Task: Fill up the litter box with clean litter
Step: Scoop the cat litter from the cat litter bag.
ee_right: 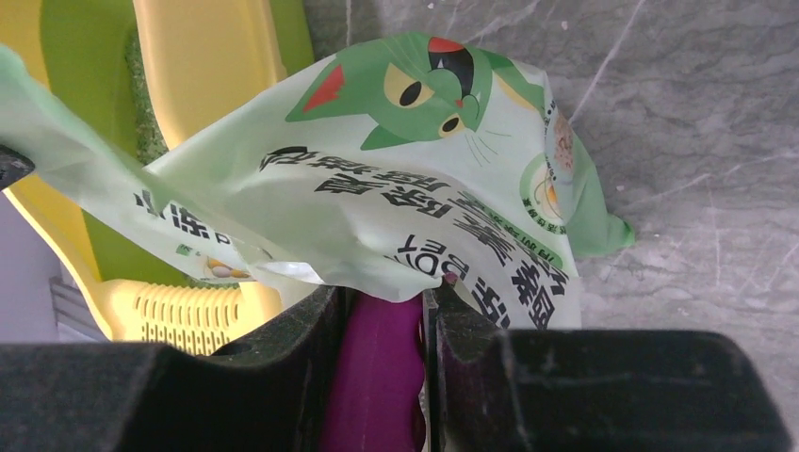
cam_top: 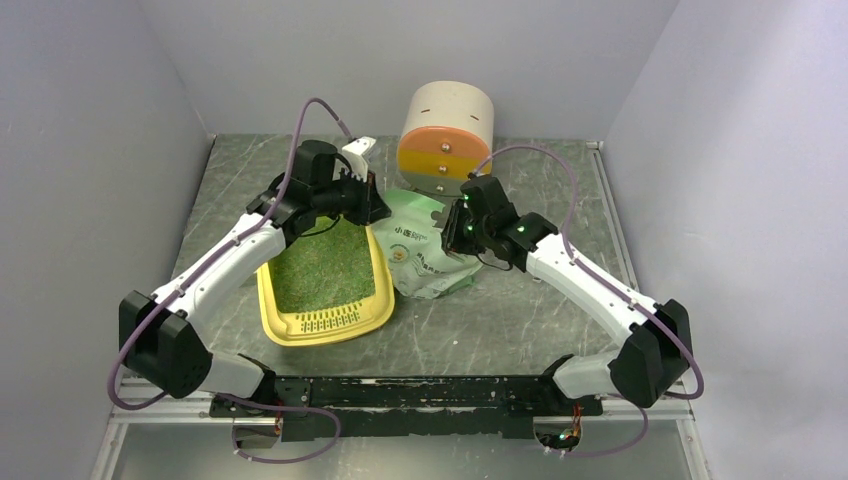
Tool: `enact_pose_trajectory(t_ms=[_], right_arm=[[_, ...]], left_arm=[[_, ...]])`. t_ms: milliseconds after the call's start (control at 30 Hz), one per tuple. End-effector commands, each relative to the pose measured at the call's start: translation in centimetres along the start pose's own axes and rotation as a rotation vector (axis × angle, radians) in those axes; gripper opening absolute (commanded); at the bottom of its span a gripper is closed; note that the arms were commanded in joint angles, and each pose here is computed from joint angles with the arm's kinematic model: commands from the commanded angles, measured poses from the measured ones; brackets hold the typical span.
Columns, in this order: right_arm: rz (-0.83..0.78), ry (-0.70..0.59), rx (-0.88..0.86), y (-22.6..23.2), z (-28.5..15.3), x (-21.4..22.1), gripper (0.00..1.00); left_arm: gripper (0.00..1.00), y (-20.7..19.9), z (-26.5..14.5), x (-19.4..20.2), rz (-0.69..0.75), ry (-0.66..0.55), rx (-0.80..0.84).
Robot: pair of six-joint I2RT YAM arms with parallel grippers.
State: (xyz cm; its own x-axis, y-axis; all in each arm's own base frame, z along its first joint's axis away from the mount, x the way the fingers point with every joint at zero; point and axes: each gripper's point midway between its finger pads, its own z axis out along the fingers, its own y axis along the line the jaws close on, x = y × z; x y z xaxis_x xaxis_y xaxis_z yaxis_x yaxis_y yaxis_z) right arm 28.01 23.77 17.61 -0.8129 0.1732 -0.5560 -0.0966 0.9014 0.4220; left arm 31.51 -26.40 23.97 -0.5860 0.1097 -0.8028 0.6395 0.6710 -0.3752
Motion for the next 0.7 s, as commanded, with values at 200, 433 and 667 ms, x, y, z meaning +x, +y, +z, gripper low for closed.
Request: enact_pose_trajectory(t_ms=[200, 433, 667], right_arm=[[0.196, 0.01, -0.214, 0.6, 1.3, 1.7, 0.0], [0.312, 0.033, -0.421, 1.9, 0.7, 2.3, 0.0], [0.431, -0.019, -0.561, 2.5, -0.1, 1.5, 0.0]], left_arm=[[0.05, 0.3, 0.3, 0.7, -0.02, 0.026, -0.005], [0.05, -0.3, 0.4, 0.9, -0.028, 0.028, 0.036], [0.05, -0.7, 0.2, 0.4, -0.018, 0.021, 0.05]])
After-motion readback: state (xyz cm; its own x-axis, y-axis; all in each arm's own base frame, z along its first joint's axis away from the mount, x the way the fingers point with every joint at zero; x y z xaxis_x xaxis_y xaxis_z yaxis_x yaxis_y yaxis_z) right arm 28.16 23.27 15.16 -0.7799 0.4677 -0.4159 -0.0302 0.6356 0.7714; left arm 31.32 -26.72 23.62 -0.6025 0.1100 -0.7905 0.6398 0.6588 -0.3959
